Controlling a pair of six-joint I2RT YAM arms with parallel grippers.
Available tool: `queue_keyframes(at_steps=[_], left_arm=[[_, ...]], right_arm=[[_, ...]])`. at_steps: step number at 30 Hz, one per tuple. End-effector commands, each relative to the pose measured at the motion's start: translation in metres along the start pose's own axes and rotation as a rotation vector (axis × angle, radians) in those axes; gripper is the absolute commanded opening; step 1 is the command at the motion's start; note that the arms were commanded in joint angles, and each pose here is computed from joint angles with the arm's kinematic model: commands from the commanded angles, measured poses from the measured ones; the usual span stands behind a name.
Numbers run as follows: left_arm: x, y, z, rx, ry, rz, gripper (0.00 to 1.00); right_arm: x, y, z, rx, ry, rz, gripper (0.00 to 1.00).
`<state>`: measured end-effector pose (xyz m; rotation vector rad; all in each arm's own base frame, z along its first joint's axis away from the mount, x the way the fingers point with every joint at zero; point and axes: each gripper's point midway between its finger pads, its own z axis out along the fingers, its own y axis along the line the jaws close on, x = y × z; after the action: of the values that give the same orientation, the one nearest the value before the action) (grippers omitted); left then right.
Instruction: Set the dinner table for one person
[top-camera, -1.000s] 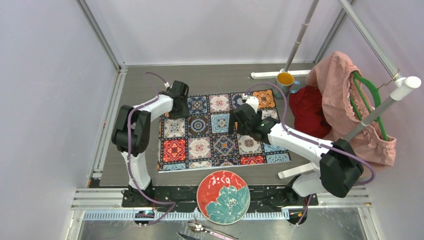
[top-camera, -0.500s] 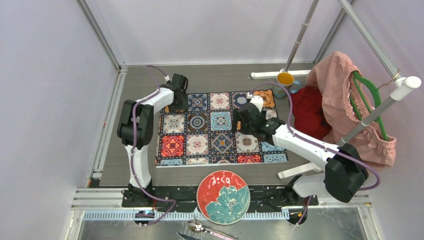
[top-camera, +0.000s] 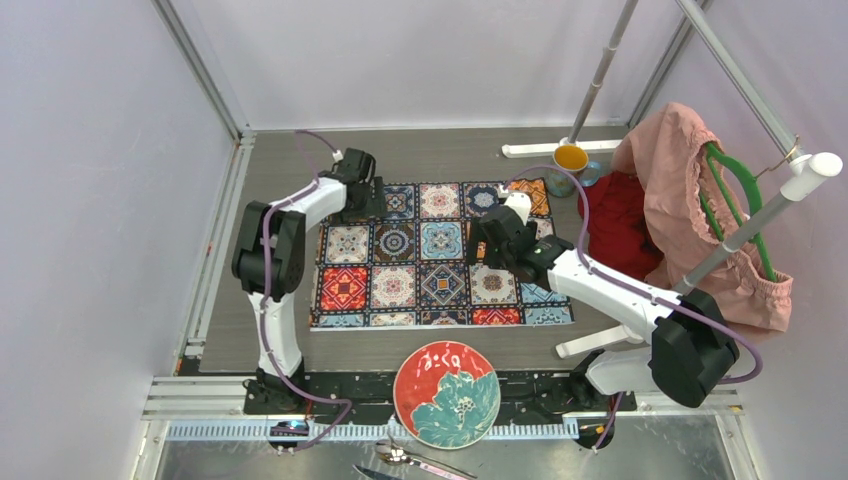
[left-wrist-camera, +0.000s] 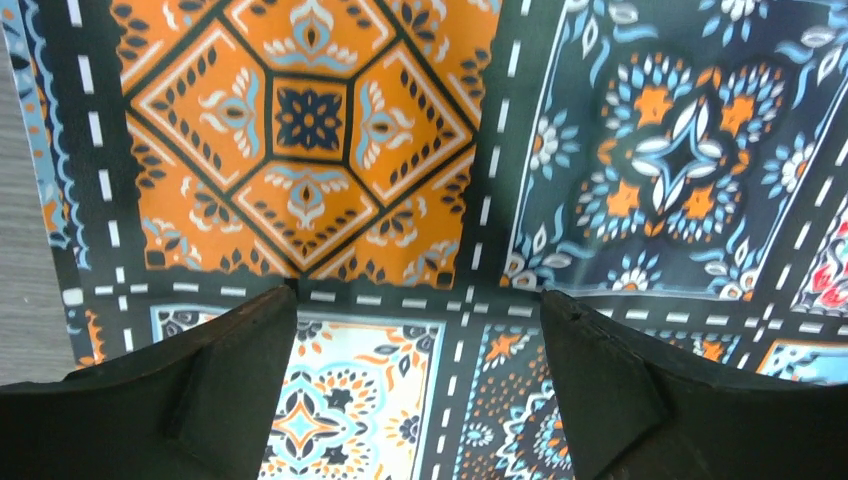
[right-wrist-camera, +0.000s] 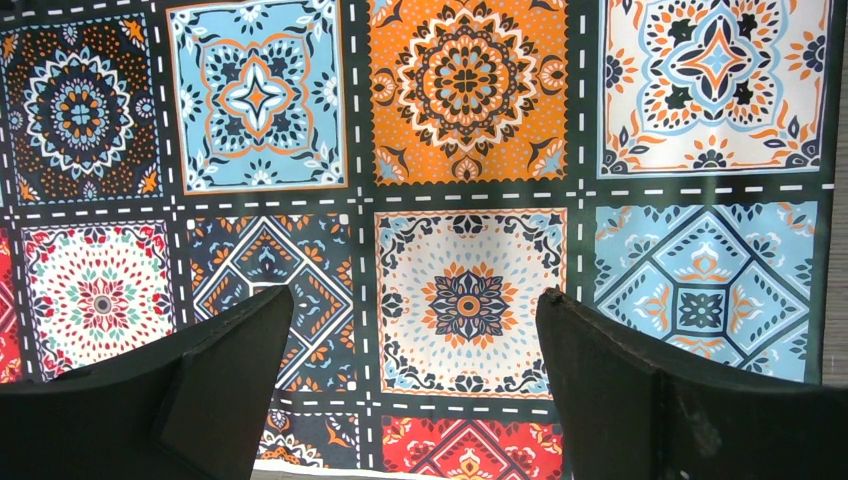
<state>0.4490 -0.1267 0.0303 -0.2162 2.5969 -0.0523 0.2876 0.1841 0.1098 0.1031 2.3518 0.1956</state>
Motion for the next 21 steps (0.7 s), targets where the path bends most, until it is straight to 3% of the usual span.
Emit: queue_keyframes(at_steps=[1,17,21], left_arm=[[-0.02,-0.011,-0.04,0.07,-0.106,0.022,0.98],[-0.031,-0.034,-0.164,0.265,-0.398,0.075,1.0],[-0.031,-0.034,-0.177,0.284,-0.43,0.086,1.0]], right_arm=[[-0.006,-0.001,-0.002,0.003,-0.024,0.008,0.98],[-0.009,-0.017,-0.004,0.062,-0.049,-0.005,1.0],[-0.011,-0.016,-0.005,0.055,-0.055,-0.003,0.99]])
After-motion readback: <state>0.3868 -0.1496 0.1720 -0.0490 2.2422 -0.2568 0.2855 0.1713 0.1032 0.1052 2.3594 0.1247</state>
